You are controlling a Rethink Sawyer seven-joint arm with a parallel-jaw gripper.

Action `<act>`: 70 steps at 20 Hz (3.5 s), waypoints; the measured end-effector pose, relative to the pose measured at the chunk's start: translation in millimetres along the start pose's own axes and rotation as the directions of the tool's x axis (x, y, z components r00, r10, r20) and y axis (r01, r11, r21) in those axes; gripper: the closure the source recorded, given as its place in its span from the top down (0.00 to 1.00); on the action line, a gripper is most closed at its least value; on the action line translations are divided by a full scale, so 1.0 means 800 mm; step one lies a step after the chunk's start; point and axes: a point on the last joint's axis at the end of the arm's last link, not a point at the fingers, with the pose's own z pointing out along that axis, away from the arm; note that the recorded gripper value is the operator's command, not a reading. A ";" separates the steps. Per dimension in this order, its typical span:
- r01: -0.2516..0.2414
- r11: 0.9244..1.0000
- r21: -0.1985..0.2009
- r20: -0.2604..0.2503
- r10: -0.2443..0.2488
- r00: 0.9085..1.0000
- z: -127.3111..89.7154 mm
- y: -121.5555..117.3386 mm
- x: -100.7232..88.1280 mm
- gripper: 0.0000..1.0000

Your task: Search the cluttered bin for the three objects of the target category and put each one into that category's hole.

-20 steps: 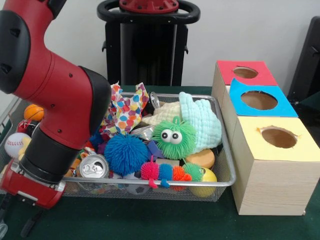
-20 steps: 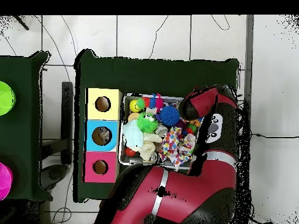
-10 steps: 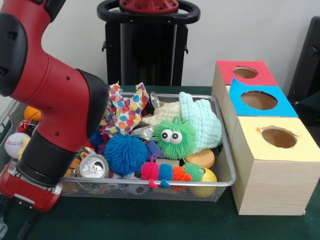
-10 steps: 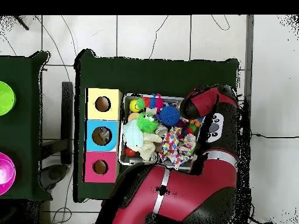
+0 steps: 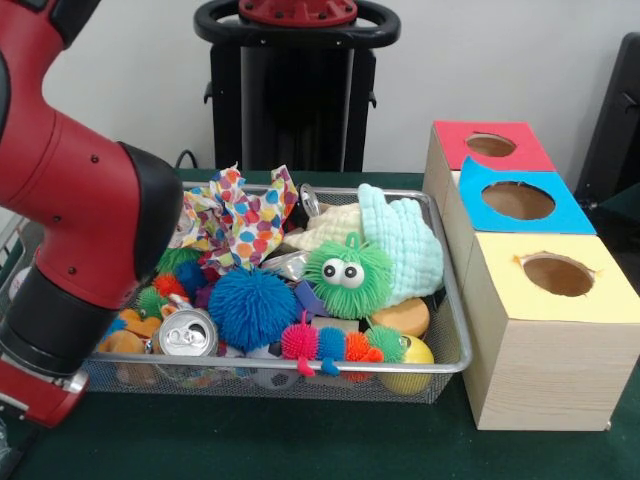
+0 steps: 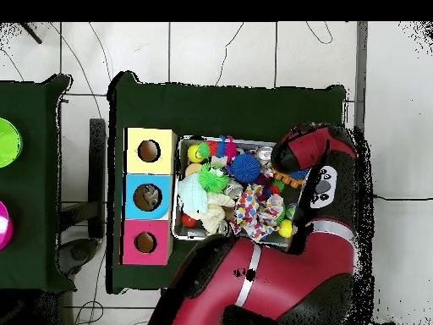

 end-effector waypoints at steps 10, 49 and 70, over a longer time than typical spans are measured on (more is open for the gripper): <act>-0.058 0.998 0.000 -0.008 0.058 0.998 0.020 -0.030 0.009 1.00; -0.743 0.657 -0.127 -0.553 0.575 0.603 0.061 -0.097 -0.009 1.00; -0.840 0.529 -0.123 -0.639 0.605 0.474 0.069 -0.115 -0.004 1.00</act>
